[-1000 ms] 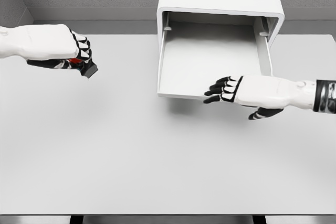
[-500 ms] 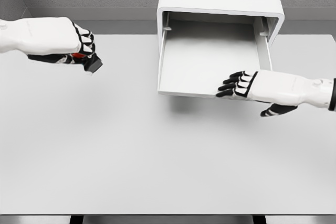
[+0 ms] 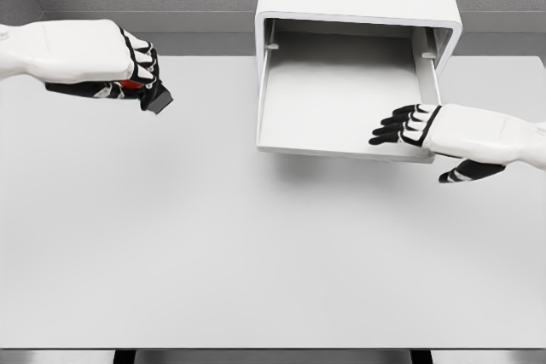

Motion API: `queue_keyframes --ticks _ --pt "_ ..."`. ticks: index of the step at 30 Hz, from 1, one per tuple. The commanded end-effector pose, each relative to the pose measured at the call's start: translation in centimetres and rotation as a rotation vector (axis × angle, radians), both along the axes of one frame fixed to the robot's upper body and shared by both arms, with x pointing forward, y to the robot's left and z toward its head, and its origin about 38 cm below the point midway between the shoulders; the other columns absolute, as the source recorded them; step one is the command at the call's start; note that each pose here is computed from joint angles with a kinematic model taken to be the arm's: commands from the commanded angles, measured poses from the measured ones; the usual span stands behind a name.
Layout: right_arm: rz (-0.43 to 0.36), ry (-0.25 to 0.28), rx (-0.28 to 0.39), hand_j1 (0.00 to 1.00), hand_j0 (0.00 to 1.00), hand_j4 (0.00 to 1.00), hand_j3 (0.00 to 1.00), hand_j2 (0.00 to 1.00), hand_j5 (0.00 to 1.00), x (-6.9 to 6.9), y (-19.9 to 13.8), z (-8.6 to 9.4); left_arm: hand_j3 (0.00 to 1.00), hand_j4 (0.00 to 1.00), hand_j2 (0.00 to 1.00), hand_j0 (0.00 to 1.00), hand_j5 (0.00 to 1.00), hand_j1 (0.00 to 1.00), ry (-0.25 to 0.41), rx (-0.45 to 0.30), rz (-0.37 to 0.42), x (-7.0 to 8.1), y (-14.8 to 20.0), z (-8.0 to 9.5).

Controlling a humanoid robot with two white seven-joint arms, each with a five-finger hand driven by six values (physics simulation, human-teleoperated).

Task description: Slide open multi-storey tabletop storage cabinets and put open load switch and slide close multi-storey tabletop storage cabinets

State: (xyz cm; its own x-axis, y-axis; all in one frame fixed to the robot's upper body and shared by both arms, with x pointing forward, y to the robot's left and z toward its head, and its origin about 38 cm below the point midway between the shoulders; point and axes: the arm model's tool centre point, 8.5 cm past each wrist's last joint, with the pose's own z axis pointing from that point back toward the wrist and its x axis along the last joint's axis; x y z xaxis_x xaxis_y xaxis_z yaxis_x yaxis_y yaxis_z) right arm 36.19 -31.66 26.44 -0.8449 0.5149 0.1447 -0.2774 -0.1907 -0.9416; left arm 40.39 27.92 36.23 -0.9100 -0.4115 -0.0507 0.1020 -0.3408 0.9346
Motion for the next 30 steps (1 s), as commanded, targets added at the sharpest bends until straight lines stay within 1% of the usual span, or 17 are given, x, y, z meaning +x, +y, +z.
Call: queue_keyframes --ticks 1,2,6,9,11,14,15,16,17,18,20,22,24,25,26,27,30 --pt "-0.004 -0.002 0.007 1.0 1.0 1.0 1.0 1.0 1.0 0.0 -0.1 0.2 0.35 0.35 0.35 0.35 0.35 0.35 0.003 -0.009 -0.001 -0.1 -0.1 0.2" --pt "-0.012 -0.014 0.009 1.0 1.0 1.0 1.0 1.0 1.0 0.1 -0.4 0.7 0.35 0.35 0.35 0.35 0.35 0.35 0.003 -0.011 -0.002 -0.1 0.0 0.2" --pt "-0.028 -0.024 0.031 1.0 1.0 1.0 1.0 1.0 1.0 0.0 -0.9 1.2 0.35 0.35 0.35 0.35 0.35 0.35 -0.008 -0.012 -0.018 -0.3 -0.5 0.6" --pt "-0.026 -0.018 0.05 1.0 1.0 1.0 1.0 1.0 1.0 0.0 -0.9 1.4 0.35 0.35 0.35 0.35 0.35 0.35 -0.025 -0.011 -0.042 -0.7 -1.2 1.2" --pt "-0.041 -0.032 0.045 1.0 1.0 1.0 1.0 1.0 1.0 -0.1 -1.8 2.4 0.35 0.35 0.35 0.35 0.35 0.35 -0.032 -0.019 -0.053 -0.8 -1.5 1.6" --pt "-0.041 -0.03 0.059 1.0 1.0 1.0 1.0 1.0 1.0 -0.1 -1.9 2.6 0.35 0.35 0.35 0.35 0.35 0.35 -0.043 -0.035 -0.083 -0.6 -2.7 2.0" --pt "-0.049 -0.044 0.063 1.0 1.0 1.0 1.0 1.0 1.0 -0.1 -2.1 3.1 0.35 0.35 0.35 0.35 0.35 0.35 -0.044 -0.04 -0.093 -0.6 -3.1 2.0" --pt "-0.048 -0.044 0.072 1.0 1.0 1.0 1.0 1.0 1.0 -0.1 -2.1 3.3 0.35 0.35 0.35 0.35 0.35 0.35 -0.048 -0.042 -0.098 -0.6 -3.3 2.2" --pt "-0.055 -0.044 0.061 1.0 1.0 1.0 1.0 1.0 1.0 -0.2 -2.5 3.5 0.35 0.35 0.35 0.35 0.35 0.35 -0.051 -0.045 -0.103 -0.6 -3.5 2.3" --pt "-0.067 -0.056 0.069 1.0 1.0 1.0 1.0 1.0 1.0 -0.3 -3.0 4.1 0.35 0.35 0.35 0.35 0.35 0.35 -0.053 -0.046 -0.104 -0.6 -3.5 2.4" --pt "-0.095 -0.067 0.091 1.0 1.0 1.0 1.0 1.0 1.0 -0.7 -4.1 4.6 0.35 0.35 0.35 0.35 0.35 0.35 -0.061 -0.06 -0.128 -0.5 -4.4 2.8" --pt "-0.112 -0.078 0.092 1.0 1.0 1.0 1.0 1.0 1.0 -0.9 -4.7 5.1 0.35 0.35 0.35 0.35 0.35 0.35 -0.081 -0.08 -0.154 -0.6 -5.3 4.0" --pt "-0.129 -0.098 0.096 1.0 1.0 1.0 1.0 1.0 1.0 -1.1 -5.4 5.9 0.35 0.35 0.35 0.35 0.35 0.35 -0.09 -0.09 -0.2 -1.4 -6.4 4.5" --pt "-0.14 -0.108 0.099 1.0 1.0 1.0 1.0 1.0 1.0 -1.2 -5.8 6.2 0.35 0.35 0.35 0.35 0.35 0.35 -0.094 -0.103 -0.214 -1.5 -6.8 5.0" --pt "-0.157 -0.11 0.1 1.0 1.0 1.0 1.0 1.0 1.0 -1.5 -6.4 6.3 0.35 0.35 0.35 0.35 0.35 0.35 -0.102 -0.111 -0.223 -1.6 -7.1 5.5" --pt "-0.179 -0.104 0.11 1.0 1.0 1.0 1.0 1.0 1.0 -1.9 -7.2 6.0 0.35 0.35 0.35 0.35 0.35 0.35 -0.101 -0.119 -0.232 -1.6 -7.4 5.7" --pt "-0.246 -0.118 0.103 1.0 1.0 1.0 1.0 1.0 1.0 -3.1 -9.6 6.7 0.35 0.35 0.35 0.35 0.35 0.35 -0.102 -0.139 -0.285 -1.7 -9.4 5.7"
